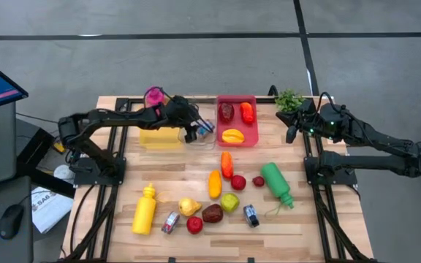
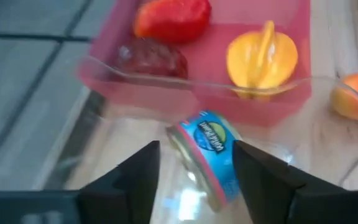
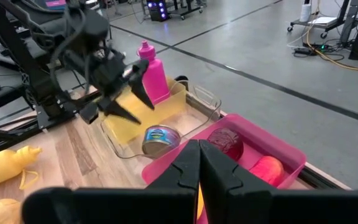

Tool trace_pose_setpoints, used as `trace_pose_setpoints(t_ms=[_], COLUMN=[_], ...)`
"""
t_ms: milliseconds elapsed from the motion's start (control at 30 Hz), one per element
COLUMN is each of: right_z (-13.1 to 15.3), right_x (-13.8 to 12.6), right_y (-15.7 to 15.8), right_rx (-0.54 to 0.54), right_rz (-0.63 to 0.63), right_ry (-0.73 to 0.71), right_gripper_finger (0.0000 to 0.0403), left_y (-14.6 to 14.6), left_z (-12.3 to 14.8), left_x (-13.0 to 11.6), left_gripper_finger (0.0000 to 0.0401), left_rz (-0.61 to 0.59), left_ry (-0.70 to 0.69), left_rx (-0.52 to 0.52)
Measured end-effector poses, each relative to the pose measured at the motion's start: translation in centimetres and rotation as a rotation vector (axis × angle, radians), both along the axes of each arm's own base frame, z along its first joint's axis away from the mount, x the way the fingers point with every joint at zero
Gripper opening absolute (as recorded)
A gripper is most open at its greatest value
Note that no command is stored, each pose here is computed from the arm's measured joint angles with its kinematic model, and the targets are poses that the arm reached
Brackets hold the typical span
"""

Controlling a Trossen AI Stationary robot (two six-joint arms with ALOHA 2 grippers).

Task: Pick & Place Food Item
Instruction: Put the orange mango into the pink bin

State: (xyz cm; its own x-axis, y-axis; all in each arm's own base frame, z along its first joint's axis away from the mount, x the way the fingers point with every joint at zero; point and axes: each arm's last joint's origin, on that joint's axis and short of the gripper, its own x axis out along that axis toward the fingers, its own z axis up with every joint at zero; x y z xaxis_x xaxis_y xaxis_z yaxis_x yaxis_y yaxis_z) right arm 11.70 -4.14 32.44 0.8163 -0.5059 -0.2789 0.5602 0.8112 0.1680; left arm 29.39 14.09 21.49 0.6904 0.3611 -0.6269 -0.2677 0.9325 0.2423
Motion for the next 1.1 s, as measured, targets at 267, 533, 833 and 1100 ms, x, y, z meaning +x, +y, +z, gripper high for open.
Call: trace_pose_setpoints(t_ms=[267,533,833,1100], right_z=[-0.1,-0.1,-0.4,-1.3], right_x=[-0.1,-0.1,-0.1,1.7], right_y=[-0.1,0.0,0.0,-0.1], right_rx=[0.003,0.004,0.028,0.147], right_rz=[-0.006,-0.005,-0.01,0.039], right_ry=[0.011,0.015,0.028,0.061], right_gripper_finger=[0.0,0.0,0.0,0.0], left_y=[-0.3,-0.7,-1.6,-3.7], left_z=[2.0,3.9,7.4,8.8], left_x=[-0.8,-1.6,-3.5,-4.6], left_gripper_finger=[0.0091,0.0044,0.001,0.0004], left_rz=[0.029,0.11,0.233,0.183], left_ry=[-0.055,-0.169,-0.386,-0.458], left_rx=[0.034,-0.041,-0.183,-0.19])
